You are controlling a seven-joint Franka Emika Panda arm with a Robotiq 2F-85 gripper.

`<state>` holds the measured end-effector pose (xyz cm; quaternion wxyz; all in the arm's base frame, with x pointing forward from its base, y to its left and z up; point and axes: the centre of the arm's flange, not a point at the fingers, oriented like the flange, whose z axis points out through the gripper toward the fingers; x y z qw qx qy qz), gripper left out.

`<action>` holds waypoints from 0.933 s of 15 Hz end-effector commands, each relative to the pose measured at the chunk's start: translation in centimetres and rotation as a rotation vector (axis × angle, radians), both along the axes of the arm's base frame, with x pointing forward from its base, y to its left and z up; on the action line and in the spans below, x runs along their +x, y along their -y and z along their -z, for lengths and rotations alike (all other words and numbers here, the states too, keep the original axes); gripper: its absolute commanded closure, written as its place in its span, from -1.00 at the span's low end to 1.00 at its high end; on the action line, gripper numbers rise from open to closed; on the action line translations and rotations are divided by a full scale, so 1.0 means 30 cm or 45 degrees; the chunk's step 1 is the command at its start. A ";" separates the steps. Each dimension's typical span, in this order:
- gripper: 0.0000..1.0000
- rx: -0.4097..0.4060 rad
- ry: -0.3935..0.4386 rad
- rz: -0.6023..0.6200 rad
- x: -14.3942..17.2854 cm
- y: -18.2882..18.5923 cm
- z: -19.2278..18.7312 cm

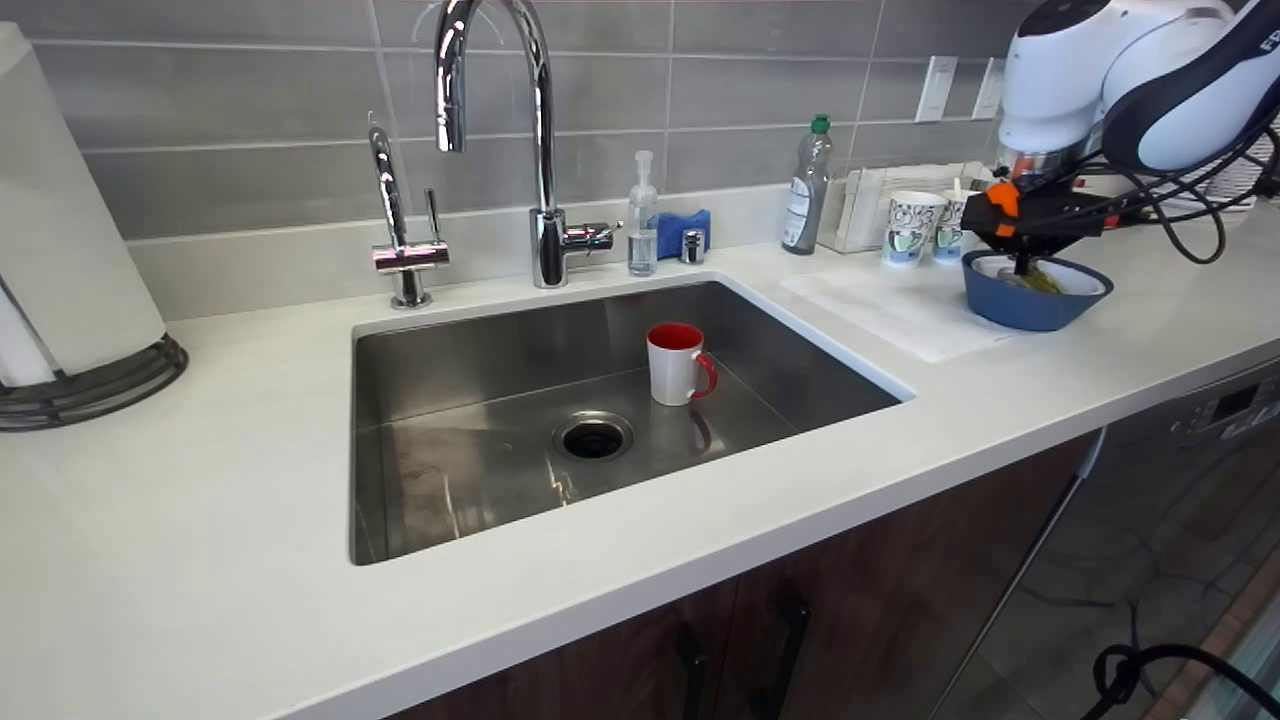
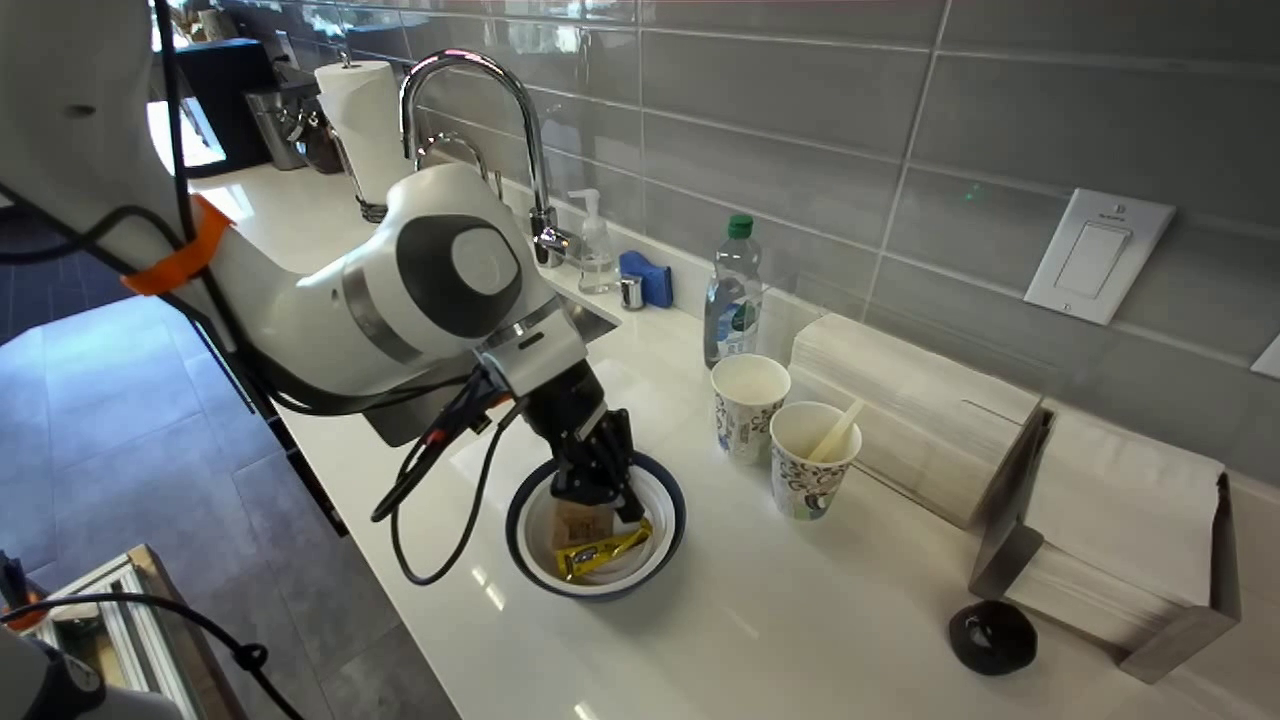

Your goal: Remove the yellow packet and white lid from the bowl and place them on the right side of the counter.

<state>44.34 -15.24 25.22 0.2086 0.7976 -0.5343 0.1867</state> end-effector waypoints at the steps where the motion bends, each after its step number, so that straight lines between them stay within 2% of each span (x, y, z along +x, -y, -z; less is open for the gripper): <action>1: 1.00 0.010 0.067 -0.027 -0.057 -0.037 -0.080; 5: 1.00 0.040 0.156 -0.087 -0.105 -0.067 -0.196; 10: 1.00 0.042 0.355 -0.116 -0.136 -0.062 -0.357; 12: 1.00 0.005 0.449 -0.108 -0.137 -0.033 -0.426; 14: 1.00 -0.075 0.517 -0.077 -0.131 0.022 -0.482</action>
